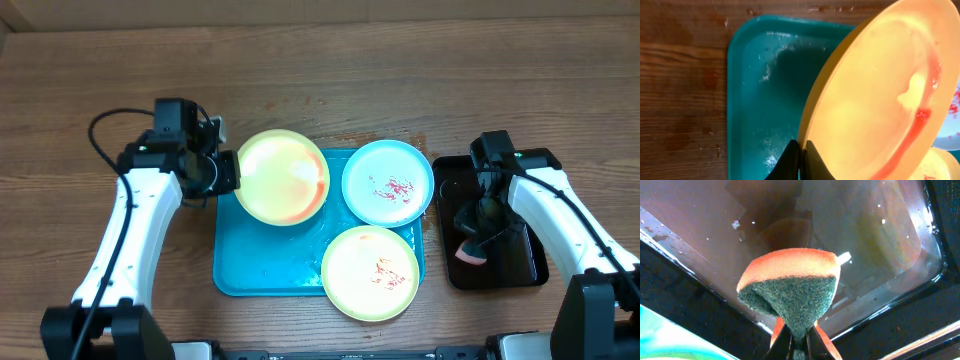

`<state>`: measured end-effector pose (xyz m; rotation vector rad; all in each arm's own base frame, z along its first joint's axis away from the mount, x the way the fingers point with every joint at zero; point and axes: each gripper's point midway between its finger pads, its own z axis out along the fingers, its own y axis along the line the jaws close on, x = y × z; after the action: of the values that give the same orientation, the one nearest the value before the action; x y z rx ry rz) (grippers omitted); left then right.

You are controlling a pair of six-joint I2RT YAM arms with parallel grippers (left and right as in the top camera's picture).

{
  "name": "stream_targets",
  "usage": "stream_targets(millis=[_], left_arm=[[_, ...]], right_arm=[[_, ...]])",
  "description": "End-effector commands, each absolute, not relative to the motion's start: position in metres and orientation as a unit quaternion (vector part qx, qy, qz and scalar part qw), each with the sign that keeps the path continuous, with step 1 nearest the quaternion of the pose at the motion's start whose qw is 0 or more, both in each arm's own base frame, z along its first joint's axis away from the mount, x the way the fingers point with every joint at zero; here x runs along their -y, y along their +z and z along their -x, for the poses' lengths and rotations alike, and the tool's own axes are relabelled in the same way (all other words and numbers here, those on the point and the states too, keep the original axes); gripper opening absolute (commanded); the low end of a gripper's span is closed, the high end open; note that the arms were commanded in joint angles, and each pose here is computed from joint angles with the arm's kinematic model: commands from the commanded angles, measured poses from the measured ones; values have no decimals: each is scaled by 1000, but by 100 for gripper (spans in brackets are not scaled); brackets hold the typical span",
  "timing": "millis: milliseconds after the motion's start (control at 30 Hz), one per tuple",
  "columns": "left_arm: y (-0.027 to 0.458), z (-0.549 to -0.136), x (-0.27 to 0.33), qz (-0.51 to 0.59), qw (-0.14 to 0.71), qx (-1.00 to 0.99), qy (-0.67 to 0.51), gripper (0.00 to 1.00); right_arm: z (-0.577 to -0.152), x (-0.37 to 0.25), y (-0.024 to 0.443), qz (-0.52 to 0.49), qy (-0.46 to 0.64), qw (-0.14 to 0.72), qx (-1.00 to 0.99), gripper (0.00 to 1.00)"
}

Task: Clean dirty plates on tray and stack at the side
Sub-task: 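Lift the cleaned yellow plate with the left gripper and move it left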

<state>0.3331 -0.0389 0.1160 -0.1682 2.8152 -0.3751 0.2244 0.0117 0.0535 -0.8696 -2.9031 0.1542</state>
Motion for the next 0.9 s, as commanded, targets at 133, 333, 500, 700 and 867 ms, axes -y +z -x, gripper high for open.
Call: stream_targets(millis=[133, 333, 500, 700, 867], left_arm=[[146, -340, 21, 63, 188, -977, -83, 4], [141, -328, 7, 33, 171, -985, 20, 4], [143, -318, 13, -2, 162, -981, 111, 4], [163, -299, 7, 6, 167, -956, 241, 4], [192, -287, -4, 33, 182, -931, 313, 4]], right_arm=[[-229, -13, 59, 275, 37, 38, 960, 4], [-232, -15, 58, 271, 32, 32, 961, 4], [-233, -15, 58, 270, 32, 30, 962, 4], [-233, -16, 58, 260, 27, 33, 965, 4], [-232, -20, 58, 248, 15, 37, 968, 4]])
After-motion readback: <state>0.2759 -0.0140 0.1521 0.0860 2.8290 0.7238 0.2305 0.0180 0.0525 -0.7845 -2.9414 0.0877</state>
